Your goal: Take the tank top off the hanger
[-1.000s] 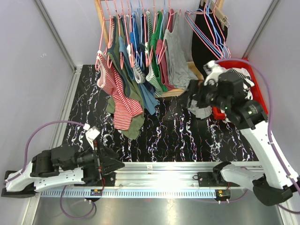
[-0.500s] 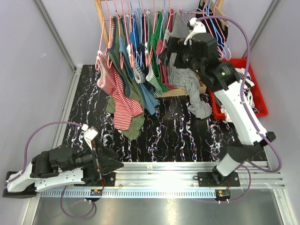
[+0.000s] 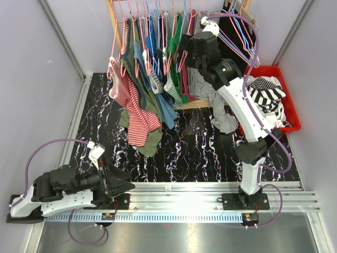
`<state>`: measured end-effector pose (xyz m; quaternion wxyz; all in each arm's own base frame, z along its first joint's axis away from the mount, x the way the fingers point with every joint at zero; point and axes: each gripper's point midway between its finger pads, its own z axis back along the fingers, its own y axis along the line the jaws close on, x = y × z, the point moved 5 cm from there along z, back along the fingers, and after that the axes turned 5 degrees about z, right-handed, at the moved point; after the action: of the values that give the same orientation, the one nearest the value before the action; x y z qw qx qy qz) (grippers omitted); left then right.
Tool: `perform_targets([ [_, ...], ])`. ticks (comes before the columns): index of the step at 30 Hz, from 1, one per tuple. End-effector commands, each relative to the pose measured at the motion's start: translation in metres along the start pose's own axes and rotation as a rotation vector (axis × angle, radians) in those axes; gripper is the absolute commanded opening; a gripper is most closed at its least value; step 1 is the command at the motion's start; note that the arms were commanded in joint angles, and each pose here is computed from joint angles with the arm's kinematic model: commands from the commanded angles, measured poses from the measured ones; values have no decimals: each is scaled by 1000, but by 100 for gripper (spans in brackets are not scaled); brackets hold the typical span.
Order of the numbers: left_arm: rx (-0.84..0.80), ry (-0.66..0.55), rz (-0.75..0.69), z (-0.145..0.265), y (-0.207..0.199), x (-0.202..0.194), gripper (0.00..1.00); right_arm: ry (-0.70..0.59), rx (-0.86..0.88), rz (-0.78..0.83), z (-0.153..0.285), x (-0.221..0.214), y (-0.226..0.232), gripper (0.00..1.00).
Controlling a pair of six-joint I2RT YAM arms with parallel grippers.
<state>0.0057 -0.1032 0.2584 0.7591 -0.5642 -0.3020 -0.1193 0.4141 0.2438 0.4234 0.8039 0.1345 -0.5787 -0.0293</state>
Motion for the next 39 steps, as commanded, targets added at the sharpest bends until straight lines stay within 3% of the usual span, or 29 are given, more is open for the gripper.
perform_targets([
  [1,-33,-21,20,3,-4,3,99,-101,-53,-45,2,30,-5,99],
  [4,-56,-36,29,8,-4,3,99,-77,-61,-39,0,23,-8,100],
  [17,-53,-35,28,6,-1,1,99,-198,231,-91,36,47,0,99],
  [39,-69,-46,59,13,3,-2,99,-117,-29,-83,-11,43,-27,97],
])
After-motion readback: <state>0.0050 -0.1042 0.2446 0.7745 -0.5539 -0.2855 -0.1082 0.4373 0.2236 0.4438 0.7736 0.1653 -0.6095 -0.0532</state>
